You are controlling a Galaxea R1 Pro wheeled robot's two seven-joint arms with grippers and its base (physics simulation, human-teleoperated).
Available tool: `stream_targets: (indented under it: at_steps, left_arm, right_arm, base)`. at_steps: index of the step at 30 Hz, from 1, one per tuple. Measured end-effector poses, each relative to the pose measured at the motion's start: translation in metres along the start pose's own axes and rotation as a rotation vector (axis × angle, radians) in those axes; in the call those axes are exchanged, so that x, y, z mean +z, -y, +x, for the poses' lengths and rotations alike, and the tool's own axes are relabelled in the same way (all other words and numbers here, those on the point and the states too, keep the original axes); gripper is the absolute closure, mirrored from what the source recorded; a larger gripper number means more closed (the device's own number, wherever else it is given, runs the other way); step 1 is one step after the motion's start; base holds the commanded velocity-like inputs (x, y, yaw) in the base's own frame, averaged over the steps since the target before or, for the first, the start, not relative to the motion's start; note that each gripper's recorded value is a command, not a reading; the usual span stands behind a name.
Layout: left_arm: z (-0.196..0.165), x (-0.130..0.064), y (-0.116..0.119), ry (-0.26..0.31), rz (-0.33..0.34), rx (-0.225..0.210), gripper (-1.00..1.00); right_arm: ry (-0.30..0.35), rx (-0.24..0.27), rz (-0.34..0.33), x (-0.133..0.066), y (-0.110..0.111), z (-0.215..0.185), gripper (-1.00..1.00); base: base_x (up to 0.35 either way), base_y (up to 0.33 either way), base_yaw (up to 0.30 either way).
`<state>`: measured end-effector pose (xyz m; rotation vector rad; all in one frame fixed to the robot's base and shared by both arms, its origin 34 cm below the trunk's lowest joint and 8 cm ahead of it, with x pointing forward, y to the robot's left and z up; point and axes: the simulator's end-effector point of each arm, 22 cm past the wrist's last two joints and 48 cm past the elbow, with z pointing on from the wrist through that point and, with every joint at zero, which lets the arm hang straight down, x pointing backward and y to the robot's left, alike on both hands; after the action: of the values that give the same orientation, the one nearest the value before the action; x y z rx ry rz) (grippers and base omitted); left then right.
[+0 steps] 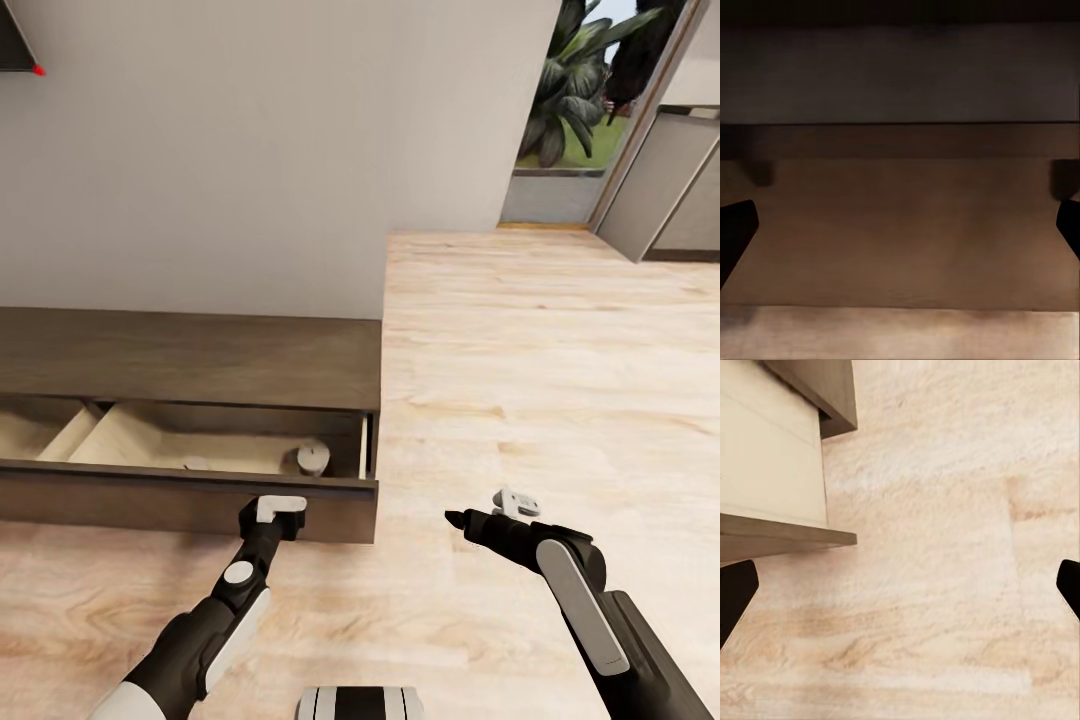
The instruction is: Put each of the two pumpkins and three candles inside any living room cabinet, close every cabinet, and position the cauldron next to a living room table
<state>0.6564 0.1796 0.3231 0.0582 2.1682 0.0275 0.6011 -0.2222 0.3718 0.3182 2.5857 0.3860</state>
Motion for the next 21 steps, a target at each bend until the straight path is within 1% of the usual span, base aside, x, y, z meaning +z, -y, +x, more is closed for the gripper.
stream_targets:
  at_steps: [14,21]
  left_arm:
    - [-0.0002,0.0001,-0.0005,0.0,-0.002,0.0,-1.0]
    - [0.0001,0.0003,-0.0012,0.0,-0.004,0.001,-1.0]
  right_arm:
    - [0.0,0.0,0.0,0.0,0.0001,0.0,-1.0]
    - [0.0,0.0,0.001,0.0002,0.0004,0.0,-1.0]
  base:
    - [0.275,0.0,0.0]
    - [0.095,0.0,0.0]
